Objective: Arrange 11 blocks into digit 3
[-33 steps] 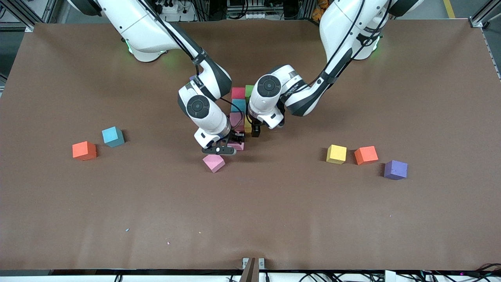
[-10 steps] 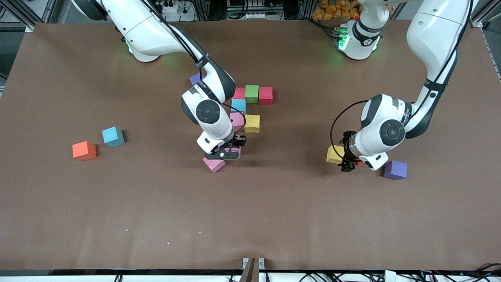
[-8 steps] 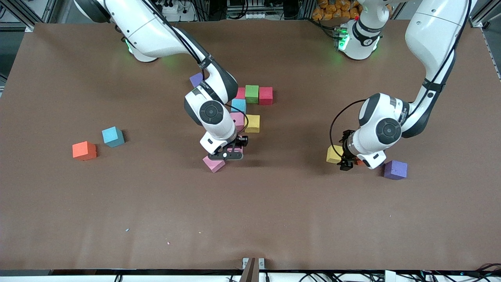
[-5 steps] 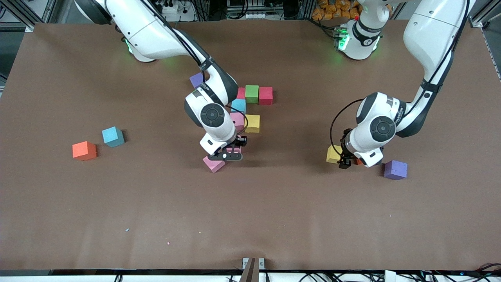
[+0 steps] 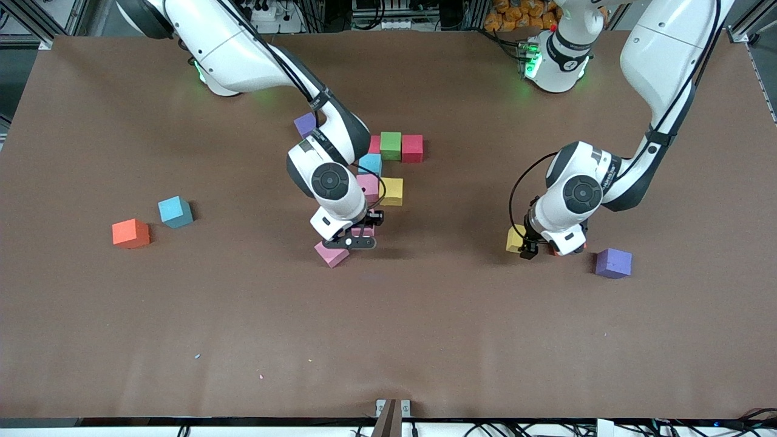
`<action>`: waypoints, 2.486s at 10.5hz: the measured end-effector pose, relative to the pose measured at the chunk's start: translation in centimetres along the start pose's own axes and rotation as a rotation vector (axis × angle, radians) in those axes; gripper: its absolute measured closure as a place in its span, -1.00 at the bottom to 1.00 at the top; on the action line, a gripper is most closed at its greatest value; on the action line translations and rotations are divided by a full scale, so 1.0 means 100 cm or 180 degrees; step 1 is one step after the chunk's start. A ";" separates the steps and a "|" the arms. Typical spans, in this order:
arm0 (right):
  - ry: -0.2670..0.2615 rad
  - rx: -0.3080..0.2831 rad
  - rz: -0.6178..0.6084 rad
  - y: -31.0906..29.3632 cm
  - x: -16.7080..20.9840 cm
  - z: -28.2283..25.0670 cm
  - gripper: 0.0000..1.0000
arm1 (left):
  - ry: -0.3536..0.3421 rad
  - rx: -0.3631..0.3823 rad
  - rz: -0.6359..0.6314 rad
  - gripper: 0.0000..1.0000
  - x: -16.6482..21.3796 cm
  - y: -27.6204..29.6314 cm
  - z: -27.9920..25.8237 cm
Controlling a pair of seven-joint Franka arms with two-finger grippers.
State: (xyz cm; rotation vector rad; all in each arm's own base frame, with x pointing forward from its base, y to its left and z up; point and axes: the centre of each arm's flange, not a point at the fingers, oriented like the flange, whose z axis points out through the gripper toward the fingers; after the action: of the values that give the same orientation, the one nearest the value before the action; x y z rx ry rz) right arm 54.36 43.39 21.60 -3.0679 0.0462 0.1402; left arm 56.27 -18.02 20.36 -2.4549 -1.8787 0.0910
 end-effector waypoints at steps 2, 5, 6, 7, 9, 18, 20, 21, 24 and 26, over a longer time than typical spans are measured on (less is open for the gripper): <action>-0.0003 0.0003 -0.0002 -0.001 -0.001 0.000 -0.04 | -0.0009 0.0023 0.0003 -0.86 0.000 -0.001 0.005; -0.0015 0.0013 0.0003 -0.002 -0.002 0.000 -0.04 | -0.0024 -0.0004 -0.0100 -0.16 -0.004 0.001 0.005; -0.0022 0.0017 0.0004 -0.003 -0.003 0.000 -0.04 | -0.0027 -0.0017 -0.0185 -0.16 -0.010 0.001 0.003; -0.0029 0.0020 0.0003 -0.004 -0.003 0.000 -0.04 | -0.0026 -0.0027 -0.0262 -0.15 -0.022 0.001 0.002; -0.0044 0.0020 0.0000 -0.005 -0.005 0.001 -0.04 | -0.0063 -0.0069 -0.0415 -0.08 -0.060 0.000 -0.006; -0.0108 -0.0005 -0.0059 -0.009 -0.011 0.002 -0.04 | -0.0263 -0.0054 -0.0970 -0.08 -0.215 -0.041 -0.026; -0.0117 -0.0005 -0.0099 -0.010 -0.012 0.003 -0.04 | -0.0261 -0.0035 -0.0952 -0.08 -0.220 -0.044 -0.023; -0.0119 -0.0005 -0.0104 -0.010 -0.012 0.003 -0.04 | -0.0265 -0.0025 -0.0919 -0.08 -0.226 -0.046 -0.020; -0.0123 -0.0006 -0.0113 -0.010 -0.013 0.003 -0.04 | -0.0315 -0.0026 -0.0871 -0.08 -0.242 -0.050 -0.014; -0.0126 -0.0008 -0.0146 -0.010 -0.013 0.003 -0.04 | -0.0356 -0.0015 -0.0856 -0.08 -0.248 -0.048 -0.010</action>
State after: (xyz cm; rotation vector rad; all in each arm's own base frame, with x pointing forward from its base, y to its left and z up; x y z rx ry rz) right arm 53.04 44.44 21.48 -3.0647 -0.0266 0.1986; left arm 45.25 -40.71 22.09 -2.2168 -2.2368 0.2167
